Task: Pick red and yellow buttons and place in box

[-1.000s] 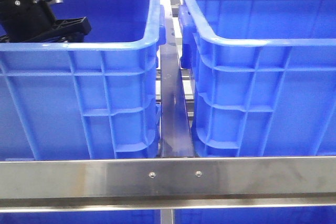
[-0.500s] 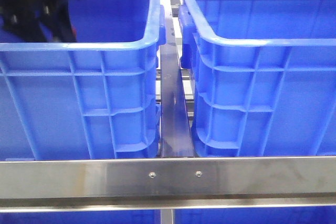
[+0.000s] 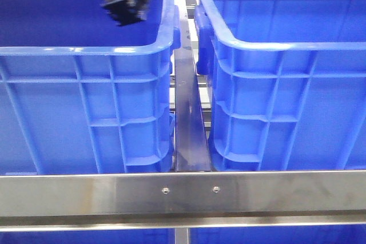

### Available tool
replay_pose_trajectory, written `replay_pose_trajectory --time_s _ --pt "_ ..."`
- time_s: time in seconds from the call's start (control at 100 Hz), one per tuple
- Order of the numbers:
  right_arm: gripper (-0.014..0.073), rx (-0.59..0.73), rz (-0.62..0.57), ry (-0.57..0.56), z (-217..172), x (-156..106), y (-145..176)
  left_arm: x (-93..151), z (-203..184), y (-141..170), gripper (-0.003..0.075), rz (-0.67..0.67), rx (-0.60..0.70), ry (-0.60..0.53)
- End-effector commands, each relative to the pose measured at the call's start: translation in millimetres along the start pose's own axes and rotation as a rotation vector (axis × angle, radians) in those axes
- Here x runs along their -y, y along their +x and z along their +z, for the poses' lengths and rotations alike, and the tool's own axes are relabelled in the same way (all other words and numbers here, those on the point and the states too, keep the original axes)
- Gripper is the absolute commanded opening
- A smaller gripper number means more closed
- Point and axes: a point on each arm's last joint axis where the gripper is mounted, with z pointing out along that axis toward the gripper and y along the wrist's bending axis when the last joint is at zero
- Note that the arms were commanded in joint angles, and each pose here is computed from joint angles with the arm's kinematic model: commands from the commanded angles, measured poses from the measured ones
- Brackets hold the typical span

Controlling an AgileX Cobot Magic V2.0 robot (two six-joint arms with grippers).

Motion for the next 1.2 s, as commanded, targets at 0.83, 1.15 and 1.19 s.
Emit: replay_pose_trajectory --time_s 0.83,1.15,1.19 --pt "0.0536 -0.006 0.386 -0.637 -8.3 -50.7 -71.5 51.6 -20.1 -9.4 0.0021 0.094 0.161 0.112" --pt "0.0536 -0.154 0.401 -0.881 26.4 -85.6 -81.5 51.6 -20.1 -9.4 0.0021 0.094 0.161 0.112" --pt "0.0536 -0.164 0.405 -0.885 30.2 -88.5 -81.5 51.6 -20.1 -9.4 0.0021 0.094 0.161 0.112"
